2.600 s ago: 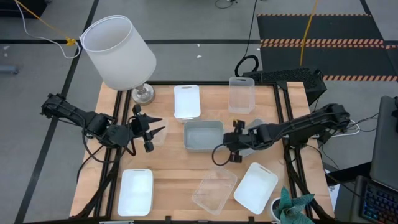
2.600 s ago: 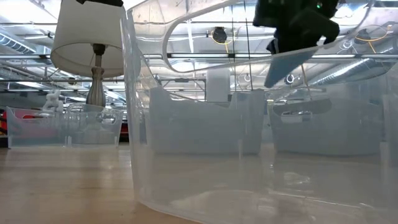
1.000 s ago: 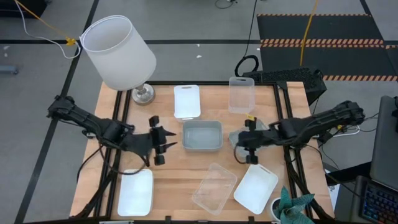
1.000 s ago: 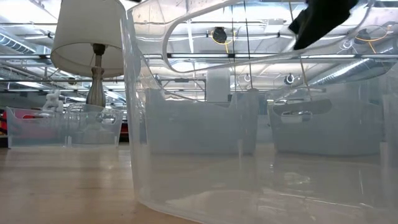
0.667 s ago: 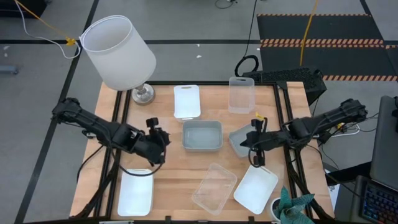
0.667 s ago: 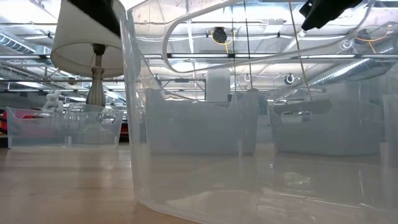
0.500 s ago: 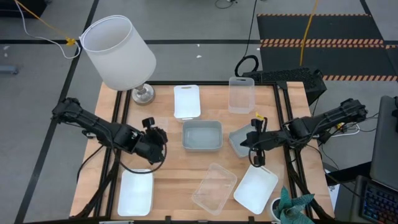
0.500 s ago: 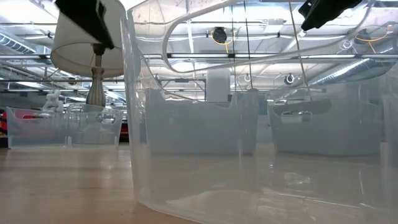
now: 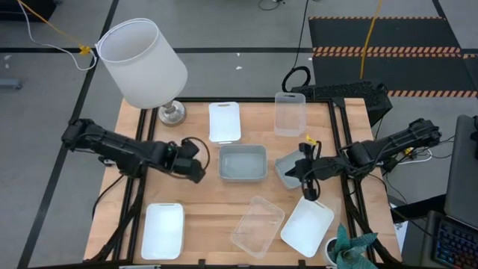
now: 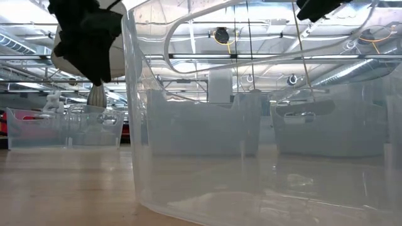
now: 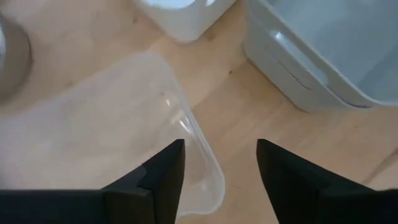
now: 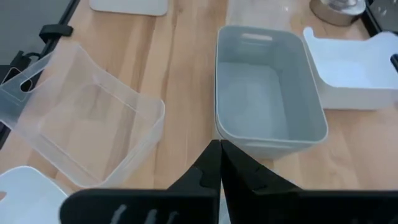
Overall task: Stack baskets by color
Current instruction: Stack the middle left transparent bin on the top transparent bin
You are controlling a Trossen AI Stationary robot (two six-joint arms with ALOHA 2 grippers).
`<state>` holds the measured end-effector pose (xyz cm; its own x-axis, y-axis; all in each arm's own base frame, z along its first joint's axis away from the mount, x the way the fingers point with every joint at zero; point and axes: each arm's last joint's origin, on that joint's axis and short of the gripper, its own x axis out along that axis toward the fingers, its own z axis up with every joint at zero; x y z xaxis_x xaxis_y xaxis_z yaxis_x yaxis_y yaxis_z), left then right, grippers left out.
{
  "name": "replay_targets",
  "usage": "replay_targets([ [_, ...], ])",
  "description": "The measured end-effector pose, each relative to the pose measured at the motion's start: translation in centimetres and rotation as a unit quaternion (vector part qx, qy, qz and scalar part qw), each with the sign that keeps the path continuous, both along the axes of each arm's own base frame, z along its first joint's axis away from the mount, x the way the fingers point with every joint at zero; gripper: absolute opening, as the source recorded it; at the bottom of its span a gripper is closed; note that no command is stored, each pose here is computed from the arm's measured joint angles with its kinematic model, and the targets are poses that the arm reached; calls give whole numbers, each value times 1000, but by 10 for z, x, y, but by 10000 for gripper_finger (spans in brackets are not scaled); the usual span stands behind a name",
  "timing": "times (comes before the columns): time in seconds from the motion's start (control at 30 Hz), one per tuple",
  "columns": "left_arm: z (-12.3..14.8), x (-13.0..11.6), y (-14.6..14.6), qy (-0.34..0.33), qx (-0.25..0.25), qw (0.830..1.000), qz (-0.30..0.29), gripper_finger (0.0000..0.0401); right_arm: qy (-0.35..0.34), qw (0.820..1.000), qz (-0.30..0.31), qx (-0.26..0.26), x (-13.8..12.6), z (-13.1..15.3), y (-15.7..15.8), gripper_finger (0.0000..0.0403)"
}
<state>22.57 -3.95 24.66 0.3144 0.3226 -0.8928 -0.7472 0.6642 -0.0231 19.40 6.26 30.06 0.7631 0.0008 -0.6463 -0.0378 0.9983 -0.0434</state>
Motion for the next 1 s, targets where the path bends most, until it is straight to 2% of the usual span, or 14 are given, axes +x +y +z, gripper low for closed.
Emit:
replay_targets([
  [0.13,-7,5,3,13,-32,999,32,219,-6,1000,5,-3,1,1,0,0],
  [0.5,-37,22,18,99,-80,991,31,203,-6,1000,3,-2,1,1,0,0],
  [0.73,-53,29,24,142,-120,982,17,149,-6,1000,3,-2,1,1,0,0],
  [1.0,-57,30,23,164,-148,975,-32,54,-6,1000,5,-5,1,1,0,0],
])
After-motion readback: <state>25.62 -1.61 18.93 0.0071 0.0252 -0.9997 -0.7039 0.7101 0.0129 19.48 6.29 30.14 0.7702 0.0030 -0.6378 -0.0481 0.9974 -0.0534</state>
